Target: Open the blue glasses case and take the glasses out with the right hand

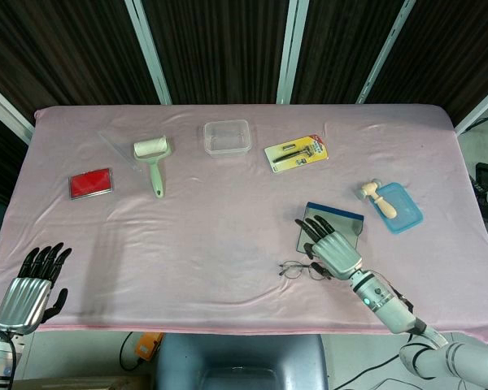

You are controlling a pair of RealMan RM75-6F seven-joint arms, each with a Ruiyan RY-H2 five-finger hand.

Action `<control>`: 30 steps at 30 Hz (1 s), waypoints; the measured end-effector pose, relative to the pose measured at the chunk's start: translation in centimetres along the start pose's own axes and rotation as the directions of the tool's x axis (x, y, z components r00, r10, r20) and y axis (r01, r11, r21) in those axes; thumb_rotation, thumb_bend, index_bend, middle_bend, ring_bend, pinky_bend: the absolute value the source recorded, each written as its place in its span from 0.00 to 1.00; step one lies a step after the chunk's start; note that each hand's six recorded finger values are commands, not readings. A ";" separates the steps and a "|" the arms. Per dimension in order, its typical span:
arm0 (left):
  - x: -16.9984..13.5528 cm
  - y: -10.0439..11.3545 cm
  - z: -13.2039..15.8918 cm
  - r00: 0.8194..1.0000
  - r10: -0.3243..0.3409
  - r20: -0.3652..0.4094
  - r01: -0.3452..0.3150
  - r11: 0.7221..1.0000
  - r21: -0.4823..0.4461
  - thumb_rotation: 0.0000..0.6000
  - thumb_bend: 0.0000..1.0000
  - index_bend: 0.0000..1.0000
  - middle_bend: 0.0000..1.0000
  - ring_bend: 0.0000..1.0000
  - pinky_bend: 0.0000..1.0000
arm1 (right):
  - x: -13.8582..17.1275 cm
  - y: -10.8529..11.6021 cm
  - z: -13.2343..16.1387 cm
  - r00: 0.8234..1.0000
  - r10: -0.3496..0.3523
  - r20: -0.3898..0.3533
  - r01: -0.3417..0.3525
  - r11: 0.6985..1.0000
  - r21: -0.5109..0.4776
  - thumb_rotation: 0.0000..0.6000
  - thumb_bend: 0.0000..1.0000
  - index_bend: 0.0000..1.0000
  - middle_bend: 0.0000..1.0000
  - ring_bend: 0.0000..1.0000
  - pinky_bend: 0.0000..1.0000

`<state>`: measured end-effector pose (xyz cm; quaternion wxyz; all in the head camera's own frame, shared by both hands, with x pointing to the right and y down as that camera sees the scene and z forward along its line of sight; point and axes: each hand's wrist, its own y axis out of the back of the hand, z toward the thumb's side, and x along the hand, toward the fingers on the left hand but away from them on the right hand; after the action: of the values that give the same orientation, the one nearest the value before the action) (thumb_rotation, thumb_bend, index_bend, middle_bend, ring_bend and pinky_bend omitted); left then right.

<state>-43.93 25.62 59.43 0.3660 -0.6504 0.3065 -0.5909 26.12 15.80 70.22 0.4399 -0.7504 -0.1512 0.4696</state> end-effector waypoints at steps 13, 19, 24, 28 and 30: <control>-0.1 0.0 0.0 1.000 0.000 0.004 0.000 1.000 -0.002 1.00 0.44 0.00 0.00 0.00 0.04 | 0.1 -1.3 0.1 0.999 0.048 0.013 -0.048 0.998 -0.047 1.00 0.47 0.66 0.03 0.00 0.00; -0.2 0.1 0.1 1.000 0.003 0.007 -0.003 1.000 -0.003 1.00 0.44 0.00 0.00 0.00 0.04 | -0.2 -1.7 0.5 0.998 0.058 0.007 -0.058 0.997 -0.050 1.00 0.47 0.67 0.03 0.00 0.00; -0.2 0.2 0.0 1.000 0.005 0.007 -0.005 1.000 -0.006 1.00 0.44 0.00 0.00 0.00 0.04 | -0.3 -1.9 0.6 0.998 0.061 0.008 -0.060 0.997 -0.052 1.00 0.47 0.67 0.03 0.00 0.00; -0.3 0.2 0.0 1.000 0.004 0.010 -0.004 1.000 -0.006 1.00 0.44 0.00 0.00 0.00 0.04 | -0.5 -2.1 0.6 0.998 0.064 0.010 -0.063 0.997 -0.055 1.00 0.49 0.67 0.03 0.00 0.00; -0.3 0.2 0.0 1.000 0.005 0.010 -0.005 1.000 -0.007 1.00 0.44 0.00 0.00 0.00 0.04 | -0.5 -2.2 0.6 0.998 0.067 0.010 -0.066 0.997 -0.051 1.00 0.49 0.67 0.03 0.00 0.00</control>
<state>-43.93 25.73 59.11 0.3667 -0.6540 0.3081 -0.5856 25.75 17.05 72.14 0.4042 -0.7631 -0.1406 0.4844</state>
